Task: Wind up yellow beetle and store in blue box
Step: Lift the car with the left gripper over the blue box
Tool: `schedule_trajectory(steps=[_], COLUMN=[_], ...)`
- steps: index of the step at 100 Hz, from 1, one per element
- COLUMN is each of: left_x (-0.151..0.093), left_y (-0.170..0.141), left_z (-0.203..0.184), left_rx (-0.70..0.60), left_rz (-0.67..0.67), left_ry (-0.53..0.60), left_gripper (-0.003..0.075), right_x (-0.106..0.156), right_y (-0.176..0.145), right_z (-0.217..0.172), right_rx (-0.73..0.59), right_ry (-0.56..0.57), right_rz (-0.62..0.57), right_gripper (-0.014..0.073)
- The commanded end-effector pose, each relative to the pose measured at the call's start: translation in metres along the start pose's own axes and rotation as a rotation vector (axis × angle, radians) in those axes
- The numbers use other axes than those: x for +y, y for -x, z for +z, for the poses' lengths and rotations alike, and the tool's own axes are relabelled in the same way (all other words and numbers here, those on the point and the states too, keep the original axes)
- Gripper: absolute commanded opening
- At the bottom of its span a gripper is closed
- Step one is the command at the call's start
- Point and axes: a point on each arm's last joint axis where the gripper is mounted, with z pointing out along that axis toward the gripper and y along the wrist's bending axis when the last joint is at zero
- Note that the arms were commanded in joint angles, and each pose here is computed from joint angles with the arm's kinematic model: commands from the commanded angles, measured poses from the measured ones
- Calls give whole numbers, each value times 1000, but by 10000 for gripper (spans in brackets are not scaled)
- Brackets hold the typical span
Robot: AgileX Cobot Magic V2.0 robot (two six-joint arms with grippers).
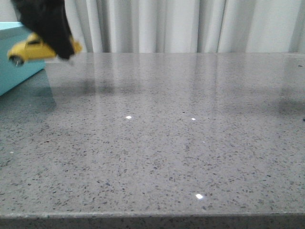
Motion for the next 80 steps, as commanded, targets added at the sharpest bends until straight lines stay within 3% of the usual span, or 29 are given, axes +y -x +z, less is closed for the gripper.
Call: schedule_trajectory(steps=[1, 18, 32, 57, 80], left_x=[6, 28, 43, 72, 96], left_y=[20, 19, 0, -67, -118], left_z=[-59, -122, -150, -161, -149], left_rx=[-142, -273, -280, -172, -72], left_rz=[-56, -365, -526, -1022, -1221], left_ry=[147, 300, 363, 458, 473], left_gripper=[200, 200, 200, 200, 200], right_x=[1, 1, 1, 1, 2], right_y=[7, 7, 7, 8, 9], right_z=[-20, -20, -20, -20, -20], right_rx=[-109, -110, -111, -119, -129], right_ry=[41, 42, 42, 46, 58], right_rz=[-12, -12, -12, -12, -9], right_gripper=[477, 477, 477, 477, 477])
